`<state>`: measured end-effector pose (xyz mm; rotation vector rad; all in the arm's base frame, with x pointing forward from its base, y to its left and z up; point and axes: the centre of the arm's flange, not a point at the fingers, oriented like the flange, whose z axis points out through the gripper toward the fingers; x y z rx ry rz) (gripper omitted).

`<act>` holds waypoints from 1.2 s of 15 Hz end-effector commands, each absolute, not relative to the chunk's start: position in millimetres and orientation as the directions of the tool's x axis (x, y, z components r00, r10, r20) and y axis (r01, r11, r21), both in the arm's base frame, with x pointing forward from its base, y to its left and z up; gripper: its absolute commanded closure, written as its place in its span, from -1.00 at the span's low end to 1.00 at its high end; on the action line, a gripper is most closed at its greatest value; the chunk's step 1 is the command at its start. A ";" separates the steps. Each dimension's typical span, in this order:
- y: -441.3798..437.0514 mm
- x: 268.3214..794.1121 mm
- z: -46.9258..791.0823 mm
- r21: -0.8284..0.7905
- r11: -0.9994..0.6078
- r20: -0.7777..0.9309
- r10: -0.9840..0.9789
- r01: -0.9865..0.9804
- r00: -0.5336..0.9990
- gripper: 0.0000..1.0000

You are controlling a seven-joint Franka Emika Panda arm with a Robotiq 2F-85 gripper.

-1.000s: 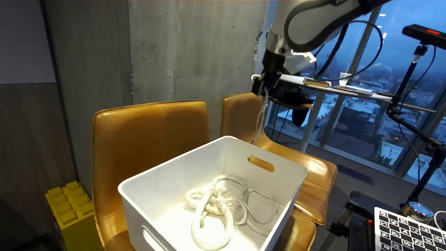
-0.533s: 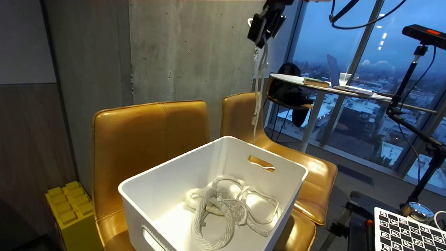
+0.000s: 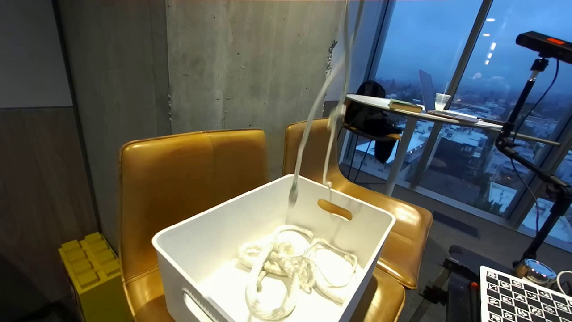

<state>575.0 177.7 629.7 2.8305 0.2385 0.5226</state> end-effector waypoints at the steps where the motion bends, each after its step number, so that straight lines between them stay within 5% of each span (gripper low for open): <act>1: 207.4 559.2 620.5 0.311 -0.942 0.299 0.224 0.127 0.928 1.00; 5: 195.4 564.8 589.5 0.322 -0.937 0.253 0.222 0.134 0.942 1.00; 7: 166.1 568.3 561.9 0.319 -0.940 0.219 0.197 0.121 0.956 0.46; 17: -81.0 605.0 406.8 0.211 -0.961 0.198 -0.137 -0.179 0.970 -0.97; 18: -102.2 608.3 390.3 0.195 -0.951 0.233 -0.193 -0.240 0.953 -1.00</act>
